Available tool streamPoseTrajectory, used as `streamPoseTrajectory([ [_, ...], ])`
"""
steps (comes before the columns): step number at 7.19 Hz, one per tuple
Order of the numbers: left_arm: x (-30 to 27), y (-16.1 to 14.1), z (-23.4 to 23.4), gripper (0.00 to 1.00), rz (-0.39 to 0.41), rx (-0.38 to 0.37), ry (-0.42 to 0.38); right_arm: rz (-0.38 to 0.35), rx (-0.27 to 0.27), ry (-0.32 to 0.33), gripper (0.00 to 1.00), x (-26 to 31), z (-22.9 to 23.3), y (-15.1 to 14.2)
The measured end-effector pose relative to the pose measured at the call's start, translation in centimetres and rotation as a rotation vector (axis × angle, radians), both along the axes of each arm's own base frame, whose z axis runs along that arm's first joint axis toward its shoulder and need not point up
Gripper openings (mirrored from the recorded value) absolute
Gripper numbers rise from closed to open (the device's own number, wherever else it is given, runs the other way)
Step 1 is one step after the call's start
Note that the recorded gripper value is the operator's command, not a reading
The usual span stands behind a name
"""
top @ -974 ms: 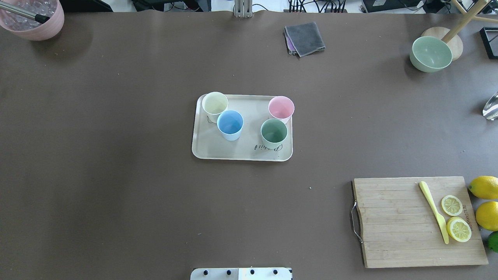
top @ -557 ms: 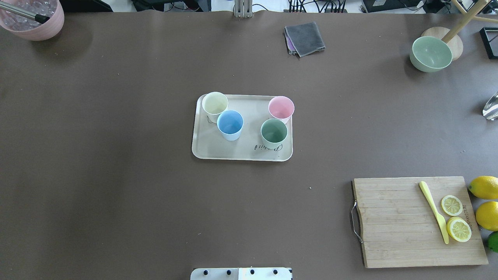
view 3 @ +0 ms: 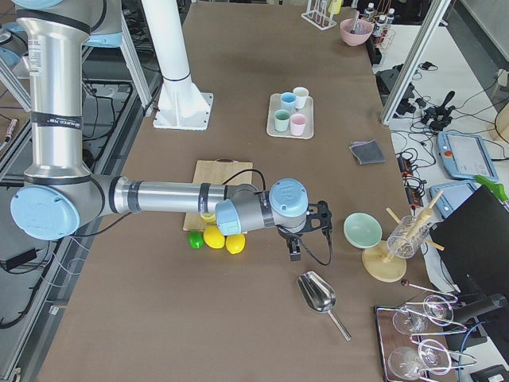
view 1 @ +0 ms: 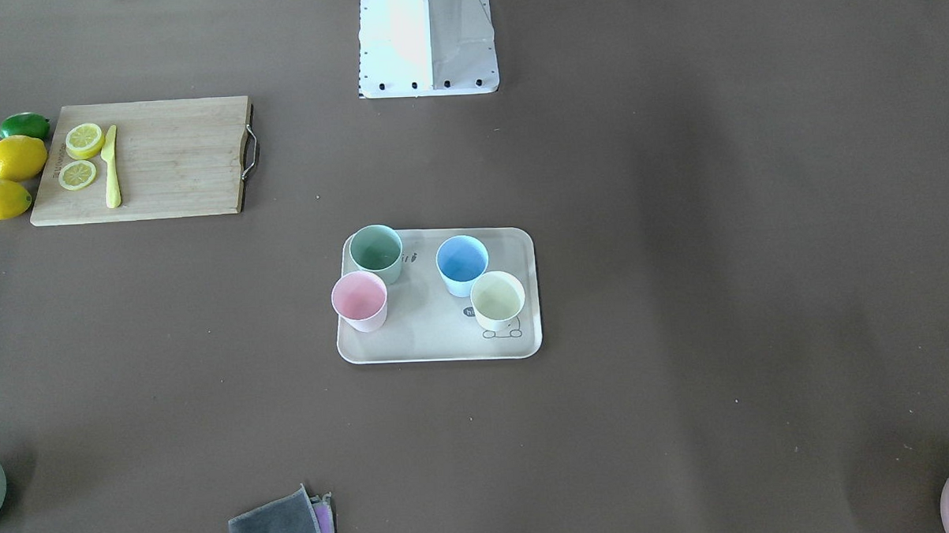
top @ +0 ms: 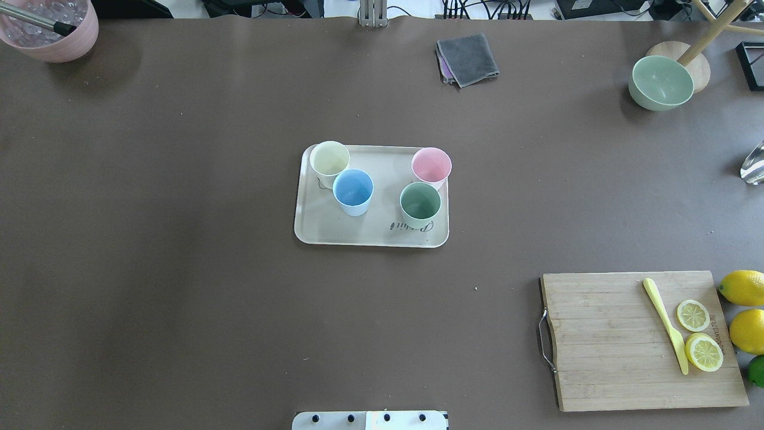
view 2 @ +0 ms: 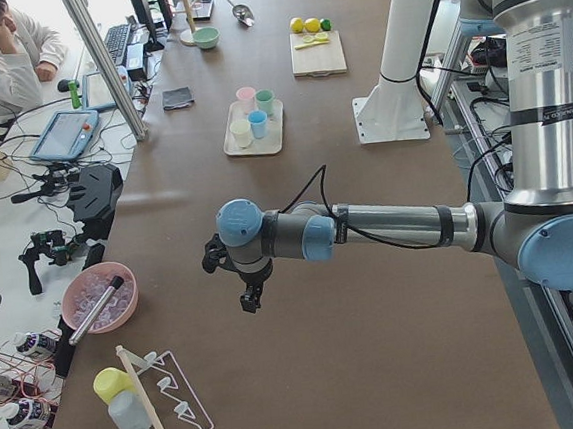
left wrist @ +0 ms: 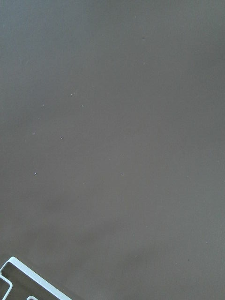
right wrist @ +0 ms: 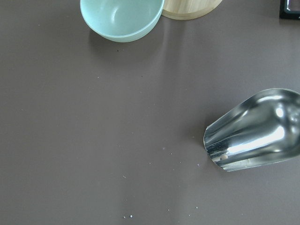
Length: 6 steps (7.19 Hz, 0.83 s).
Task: Place all cups on tray
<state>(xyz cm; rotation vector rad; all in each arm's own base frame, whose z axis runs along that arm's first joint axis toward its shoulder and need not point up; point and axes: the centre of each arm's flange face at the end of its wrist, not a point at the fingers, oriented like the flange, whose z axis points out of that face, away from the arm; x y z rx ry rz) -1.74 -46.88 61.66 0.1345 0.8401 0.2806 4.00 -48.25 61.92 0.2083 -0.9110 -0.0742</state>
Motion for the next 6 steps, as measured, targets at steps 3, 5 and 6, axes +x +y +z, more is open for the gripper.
streamPoseTrajectory([
  [3, -0.8, 0.3, -0.1, 0.98, -0.018, -0.001, 0.003, 0.003, -0.001, 0.010, 1.00, -0.2, 0.2, -0.1],
  [5, -1.1, 0.4, -1.3, 0.98, -0.024, 0.024, -0.001, -0.006, -0.010, 0.011, 1.00, -0.6, 0.5, 0.1],
  [6, -1.1, 0.4, -1.5, 0.98, -0.024, 0.028, -0.001, -0.006, -0.008, 0.007, 1.00, -0.5, 0.4, 0.1],
])
